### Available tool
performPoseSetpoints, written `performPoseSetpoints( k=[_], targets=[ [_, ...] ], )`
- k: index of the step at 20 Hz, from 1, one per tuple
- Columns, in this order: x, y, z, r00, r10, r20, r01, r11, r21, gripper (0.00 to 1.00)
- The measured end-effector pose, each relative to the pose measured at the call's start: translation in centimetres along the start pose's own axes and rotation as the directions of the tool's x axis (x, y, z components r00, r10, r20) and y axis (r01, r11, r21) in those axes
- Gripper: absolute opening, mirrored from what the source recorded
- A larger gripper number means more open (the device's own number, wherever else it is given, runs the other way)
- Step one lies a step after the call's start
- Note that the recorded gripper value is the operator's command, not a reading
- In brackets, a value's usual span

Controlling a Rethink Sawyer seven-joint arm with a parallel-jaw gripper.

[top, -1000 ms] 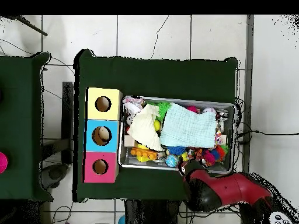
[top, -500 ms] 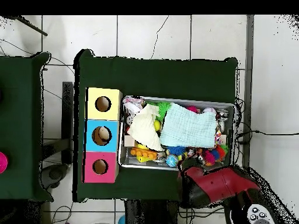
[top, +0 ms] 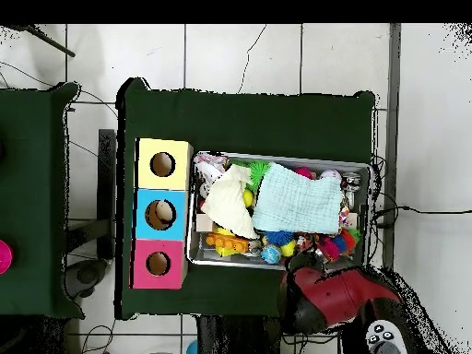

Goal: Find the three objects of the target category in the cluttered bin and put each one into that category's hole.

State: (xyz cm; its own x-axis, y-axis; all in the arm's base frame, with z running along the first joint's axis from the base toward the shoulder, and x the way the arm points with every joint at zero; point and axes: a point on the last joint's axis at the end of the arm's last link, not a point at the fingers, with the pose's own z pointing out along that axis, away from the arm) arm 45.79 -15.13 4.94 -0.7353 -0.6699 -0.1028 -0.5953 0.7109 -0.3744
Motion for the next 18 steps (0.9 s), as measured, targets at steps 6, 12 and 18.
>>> performPoseSetpoints(
  k=[6,12,18],
  targets=[
    [3.0,-1.3,1.4,0.9995,0.033,-0.003,-0.033,0.9992,0.023,1.0],
    [6.0,-2.1,3.2,0.9976,0.06,-0.035,-0.059,0.9978,0.032,1.0],
    [7.4,-1.0,4.7,0.9955,0.08,-0.051,-0.079,0.9966,0.025,1.0]
  ],
)
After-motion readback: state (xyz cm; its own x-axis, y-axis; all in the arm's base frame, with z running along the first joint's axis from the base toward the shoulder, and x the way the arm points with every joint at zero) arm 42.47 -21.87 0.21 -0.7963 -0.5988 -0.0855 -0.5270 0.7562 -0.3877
